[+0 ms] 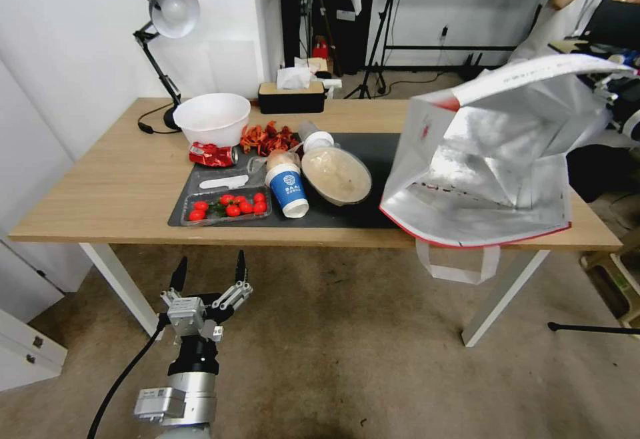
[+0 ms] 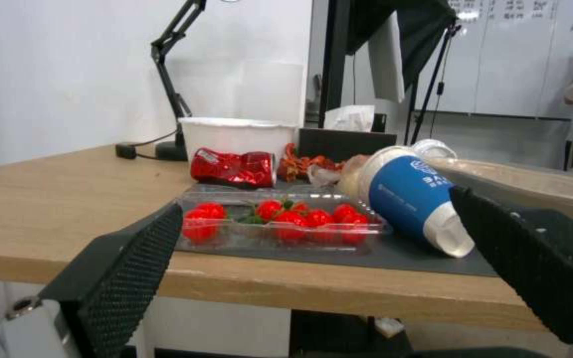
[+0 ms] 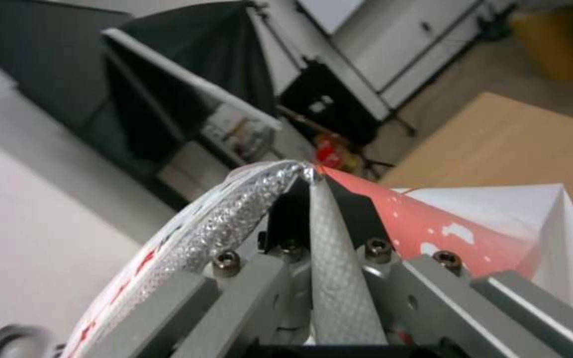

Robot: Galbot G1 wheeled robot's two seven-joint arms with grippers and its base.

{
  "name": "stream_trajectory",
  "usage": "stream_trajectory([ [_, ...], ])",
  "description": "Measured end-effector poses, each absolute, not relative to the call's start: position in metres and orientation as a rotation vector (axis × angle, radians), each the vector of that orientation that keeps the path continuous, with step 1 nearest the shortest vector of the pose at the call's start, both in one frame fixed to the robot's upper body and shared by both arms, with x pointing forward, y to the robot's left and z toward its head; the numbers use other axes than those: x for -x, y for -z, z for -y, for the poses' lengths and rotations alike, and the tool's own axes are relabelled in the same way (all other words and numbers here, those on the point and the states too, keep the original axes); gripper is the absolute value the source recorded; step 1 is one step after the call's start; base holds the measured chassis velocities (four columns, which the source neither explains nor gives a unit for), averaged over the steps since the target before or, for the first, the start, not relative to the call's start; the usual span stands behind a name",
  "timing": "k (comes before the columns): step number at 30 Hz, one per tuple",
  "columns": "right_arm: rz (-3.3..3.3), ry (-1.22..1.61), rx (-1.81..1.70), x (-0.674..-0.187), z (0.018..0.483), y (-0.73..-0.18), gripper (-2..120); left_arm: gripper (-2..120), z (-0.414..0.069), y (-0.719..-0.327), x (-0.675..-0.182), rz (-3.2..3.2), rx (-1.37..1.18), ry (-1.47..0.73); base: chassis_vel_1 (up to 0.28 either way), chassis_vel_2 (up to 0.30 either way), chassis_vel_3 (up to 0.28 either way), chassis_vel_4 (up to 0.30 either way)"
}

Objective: Pick up the food delivery bag from the floor and place it on the table.

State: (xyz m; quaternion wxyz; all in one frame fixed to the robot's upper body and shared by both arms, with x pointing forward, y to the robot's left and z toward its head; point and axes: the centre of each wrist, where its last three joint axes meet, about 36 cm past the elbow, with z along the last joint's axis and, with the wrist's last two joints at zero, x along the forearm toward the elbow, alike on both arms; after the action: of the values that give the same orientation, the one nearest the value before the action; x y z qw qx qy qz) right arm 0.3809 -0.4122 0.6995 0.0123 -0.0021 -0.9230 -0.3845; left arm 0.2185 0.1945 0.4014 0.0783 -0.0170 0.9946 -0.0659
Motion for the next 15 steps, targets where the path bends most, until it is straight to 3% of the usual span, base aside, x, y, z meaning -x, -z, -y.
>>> stream_trajectory([
  [15, 2.64, 1.169, 0.539, -0.41, 0.431, -0.704, 0, 100, -0.194, -0.397, -0.217, -2.993, 0.045, 0.183, 0.0, 0.0, 0.0, 0.0],
])
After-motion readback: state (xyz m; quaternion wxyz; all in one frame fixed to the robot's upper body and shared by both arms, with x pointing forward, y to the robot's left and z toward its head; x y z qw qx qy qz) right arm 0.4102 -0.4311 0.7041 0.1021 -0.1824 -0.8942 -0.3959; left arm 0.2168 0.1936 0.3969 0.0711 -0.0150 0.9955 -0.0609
